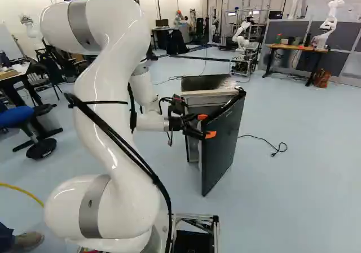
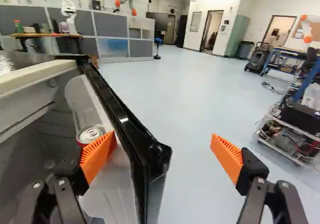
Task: Grab a drink from the fridge
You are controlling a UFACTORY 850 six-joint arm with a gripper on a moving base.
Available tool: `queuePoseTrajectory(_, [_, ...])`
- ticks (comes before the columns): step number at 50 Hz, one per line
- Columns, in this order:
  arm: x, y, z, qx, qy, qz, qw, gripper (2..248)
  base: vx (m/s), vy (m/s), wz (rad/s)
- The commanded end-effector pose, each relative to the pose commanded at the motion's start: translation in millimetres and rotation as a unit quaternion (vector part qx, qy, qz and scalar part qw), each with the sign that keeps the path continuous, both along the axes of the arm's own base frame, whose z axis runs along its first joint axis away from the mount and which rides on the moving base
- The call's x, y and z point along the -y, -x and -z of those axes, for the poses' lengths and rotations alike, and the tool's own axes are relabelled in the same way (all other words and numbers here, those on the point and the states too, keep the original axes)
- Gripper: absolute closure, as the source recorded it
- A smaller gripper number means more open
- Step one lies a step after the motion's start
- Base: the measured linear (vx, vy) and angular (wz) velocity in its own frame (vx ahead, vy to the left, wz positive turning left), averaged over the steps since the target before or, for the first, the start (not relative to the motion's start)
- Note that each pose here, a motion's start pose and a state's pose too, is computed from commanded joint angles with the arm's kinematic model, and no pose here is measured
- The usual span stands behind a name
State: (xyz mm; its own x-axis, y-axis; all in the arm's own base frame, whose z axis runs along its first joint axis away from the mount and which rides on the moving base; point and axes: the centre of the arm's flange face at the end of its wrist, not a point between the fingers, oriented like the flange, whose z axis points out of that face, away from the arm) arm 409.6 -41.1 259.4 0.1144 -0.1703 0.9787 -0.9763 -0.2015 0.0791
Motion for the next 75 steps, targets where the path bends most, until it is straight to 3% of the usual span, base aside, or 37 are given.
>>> queuePoseTrajectory(38, [75.4,6,-0.1,0.007,0.0,0.096,0.9953,3,0.0,0.0,0.0])
queuePoseTrajectory(75, [156.1,9,-0.2,0.025,0.002,0.19,0.9814,3,0.0,0.0,0.0])
